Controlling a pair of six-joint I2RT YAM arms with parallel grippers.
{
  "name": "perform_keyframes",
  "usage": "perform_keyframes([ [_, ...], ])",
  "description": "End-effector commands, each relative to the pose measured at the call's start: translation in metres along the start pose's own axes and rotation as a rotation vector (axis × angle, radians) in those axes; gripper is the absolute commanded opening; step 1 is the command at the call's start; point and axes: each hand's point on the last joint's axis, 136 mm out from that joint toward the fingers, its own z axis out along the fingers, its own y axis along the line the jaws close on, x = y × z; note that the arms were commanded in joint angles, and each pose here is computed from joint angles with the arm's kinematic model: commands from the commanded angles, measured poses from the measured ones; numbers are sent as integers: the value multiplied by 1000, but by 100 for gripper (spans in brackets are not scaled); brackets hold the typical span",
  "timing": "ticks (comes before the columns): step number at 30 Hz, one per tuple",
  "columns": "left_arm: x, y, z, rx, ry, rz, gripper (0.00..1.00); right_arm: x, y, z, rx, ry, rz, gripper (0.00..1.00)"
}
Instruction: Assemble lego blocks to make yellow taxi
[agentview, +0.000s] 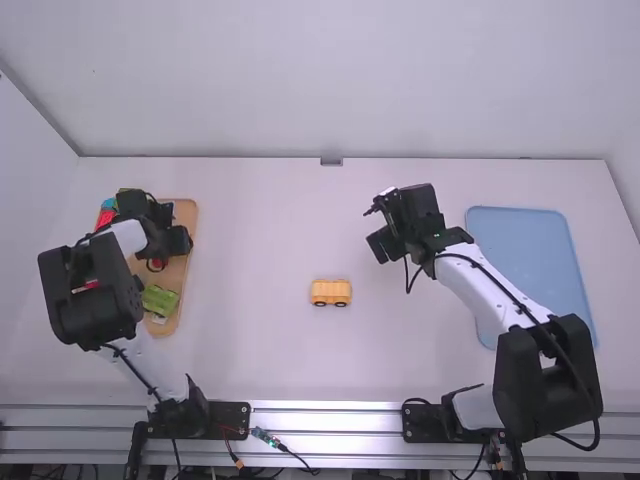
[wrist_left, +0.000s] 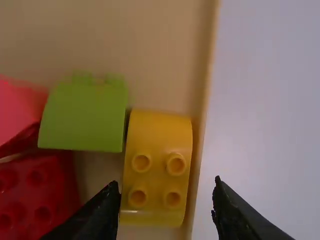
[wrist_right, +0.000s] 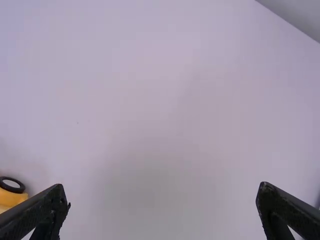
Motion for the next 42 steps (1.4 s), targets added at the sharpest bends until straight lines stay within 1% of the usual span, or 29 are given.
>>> perform_keyframes([
  [1, 6, -1, 6, 15, 18, 0, 47, -8, -3, -8, 9, -26, 2, 99],
  [8, 6, 1, 6, 7, 15, 5, 41, -8, -3, -8, 9, -26, 2, 99],
  [13, 5, 10, 5, -44, 13, -39, 40, -8, -2, -8, 8, -26, 7, 99],
  [16, 6, 10, 6, -46, 15, -33, 37, -8, -2, -8, 7, -26, 8, 99],
  [24, 12, 10, 17, -51, -39, -20, 39, -8, -3, -8, 8, -27, 9, 99],
  [27, 14, 11, 19, -54, -53, -18, 38, -8, -3, -8, 8, -27, 9, 99],
  [29, 14, 11, 20, -55, -60, -17, 36, -8, -3, -8, 9, -27, 9, 99],
  [31, 13, 11, 21, -58, -75, -14, 32, -9, -2, -8, 8, -27, 7, 99],
  [34, 14, 11, 22, -58, -77, -14, 28, -8, -3, -8, 8, -27, 9, 99],
  [36, 16, 11, 22, -59, -77, -15, 21, -8, -2, -8, 8, -27, 9, 99],
  [42, 11, 12, 20, -60, -80, -55, 12, -8, -2, -8, 8, -26, 8, 99],
])
